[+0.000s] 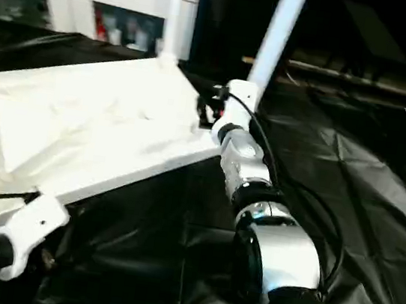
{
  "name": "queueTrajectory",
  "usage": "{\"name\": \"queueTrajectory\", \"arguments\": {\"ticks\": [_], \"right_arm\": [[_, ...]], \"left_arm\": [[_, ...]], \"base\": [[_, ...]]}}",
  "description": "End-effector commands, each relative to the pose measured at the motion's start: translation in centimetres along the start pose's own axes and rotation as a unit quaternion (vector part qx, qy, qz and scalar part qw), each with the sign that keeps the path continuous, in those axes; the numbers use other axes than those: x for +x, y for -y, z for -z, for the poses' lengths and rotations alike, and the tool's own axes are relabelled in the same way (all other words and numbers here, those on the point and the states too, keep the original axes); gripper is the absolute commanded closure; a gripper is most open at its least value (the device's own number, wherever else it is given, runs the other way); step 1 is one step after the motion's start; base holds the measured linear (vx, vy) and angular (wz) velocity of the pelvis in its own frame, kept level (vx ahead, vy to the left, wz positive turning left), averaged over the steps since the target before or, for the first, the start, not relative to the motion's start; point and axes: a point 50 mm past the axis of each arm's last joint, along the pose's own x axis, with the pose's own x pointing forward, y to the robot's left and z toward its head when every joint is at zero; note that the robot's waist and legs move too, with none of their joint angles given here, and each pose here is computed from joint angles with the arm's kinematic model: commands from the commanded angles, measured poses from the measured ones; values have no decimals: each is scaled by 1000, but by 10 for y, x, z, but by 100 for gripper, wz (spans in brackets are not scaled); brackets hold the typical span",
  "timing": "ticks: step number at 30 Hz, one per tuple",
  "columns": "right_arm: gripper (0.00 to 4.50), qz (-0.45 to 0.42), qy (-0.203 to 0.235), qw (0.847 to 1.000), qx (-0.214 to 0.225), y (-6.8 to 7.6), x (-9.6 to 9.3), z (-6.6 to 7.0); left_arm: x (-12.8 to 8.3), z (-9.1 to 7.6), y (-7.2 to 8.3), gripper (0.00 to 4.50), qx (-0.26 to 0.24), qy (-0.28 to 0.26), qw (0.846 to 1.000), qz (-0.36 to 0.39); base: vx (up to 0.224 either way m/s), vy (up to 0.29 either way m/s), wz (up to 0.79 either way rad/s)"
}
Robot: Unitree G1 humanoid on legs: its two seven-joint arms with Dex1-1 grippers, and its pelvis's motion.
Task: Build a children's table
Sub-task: Rotate table base
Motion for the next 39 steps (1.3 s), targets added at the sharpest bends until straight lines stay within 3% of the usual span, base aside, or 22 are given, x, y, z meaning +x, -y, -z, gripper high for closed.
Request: {"name": "queueTrajectory", "arguments": {"ticks": [1,7,15,24,29,31,34,36,39], "right_arm": [[49,57,8,998,14,16,1,-9],[49,101,11,994,25,29,0,-14],[49,193,36,980,22,65,-7,-26],[49,240,62,969,17,96,-16,-37],[49,178,58,982,18,93,-14,-35],[49,31,55,998,-30,73,-11,-29],[49,-75,38,995,-51,60,-14,-15],[49,-126,22,989,-73,56,-19,1],[49,-152,10,985,-82,55,-26,16]], "left_arm": [[-1,11,-2,56,-11,-33,999,-21],[-1,13,-2,56,-6,-36,999,-27],[4,13,-5,56,10,-31,999,-30],[7,11,-12,56,26,-16,999,-23],[-4,12,-10,56,32,30,999,18],[-19,18,-16,56,-4,61,998,24],[-33,24,-26,26,-35,75,996,26],[-48,33,-39,14,-54,67,996,21],[-58,38,-53,7,-60,66,996,13]], "base": [[0,0,0],[0,0,0],[0,0,0],[0,0,0],[0,0,0],[0,0,0],[0,0,0],[0,0,0],[0,0,0]]}}
